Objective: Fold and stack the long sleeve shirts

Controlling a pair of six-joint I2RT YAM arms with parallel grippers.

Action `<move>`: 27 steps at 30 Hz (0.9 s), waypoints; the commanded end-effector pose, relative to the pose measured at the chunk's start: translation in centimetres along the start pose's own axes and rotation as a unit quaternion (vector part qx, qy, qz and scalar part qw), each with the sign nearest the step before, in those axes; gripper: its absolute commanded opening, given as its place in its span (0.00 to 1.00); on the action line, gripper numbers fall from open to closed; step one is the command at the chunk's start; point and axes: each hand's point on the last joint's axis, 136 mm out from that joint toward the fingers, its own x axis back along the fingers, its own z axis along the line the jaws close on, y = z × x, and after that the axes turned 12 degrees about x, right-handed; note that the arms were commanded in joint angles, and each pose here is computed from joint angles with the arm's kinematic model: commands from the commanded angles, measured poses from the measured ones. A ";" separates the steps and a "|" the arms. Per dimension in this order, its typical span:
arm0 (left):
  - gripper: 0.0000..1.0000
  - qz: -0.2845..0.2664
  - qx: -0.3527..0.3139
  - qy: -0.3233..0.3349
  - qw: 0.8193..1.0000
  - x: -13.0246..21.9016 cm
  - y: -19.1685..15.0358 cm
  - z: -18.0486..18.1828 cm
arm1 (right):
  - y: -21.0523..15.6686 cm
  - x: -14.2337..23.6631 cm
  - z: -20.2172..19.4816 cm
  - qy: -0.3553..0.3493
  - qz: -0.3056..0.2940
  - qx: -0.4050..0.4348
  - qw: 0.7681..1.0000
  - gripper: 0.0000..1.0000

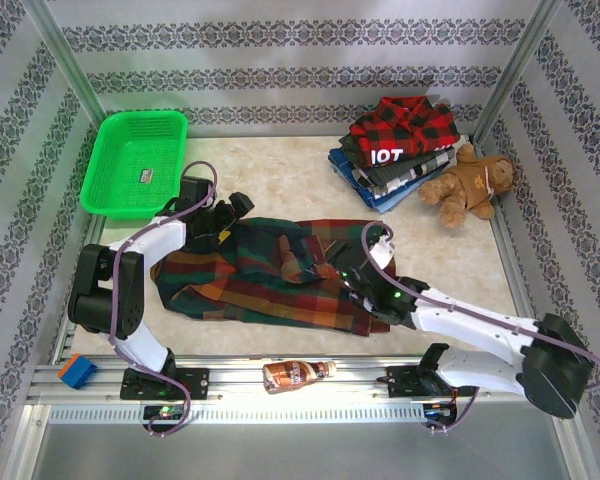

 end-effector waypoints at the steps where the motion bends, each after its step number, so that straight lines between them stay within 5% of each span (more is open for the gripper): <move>1: 1.00 0.027 -0.037 0.013 0.999 0.8 -1.1 0.1 | 1.2 -0.5 -0.8 0.003 0.000 0.042 0.999 0.75; 7: 1.00 0.038 -0.045 0.020 0.998 1.2 -1.2 0.7 | -0.1 -4.2 2.3 0.092 0.110 0.118 0.983 0.73; 11: 1.00 0.043 -0.058 0.013 0.997 2.0 -1.0 0.9 | -1.8 -6.4 2.5 0.090 0.179 0.152 0.968 0.69; 27: 1.00 0.059 -0.135 -0.018 0.989 5.2 -2.1 0.7 | -2.2 -12.2 1.1 0.052 0.234 0.200 0.950 0.58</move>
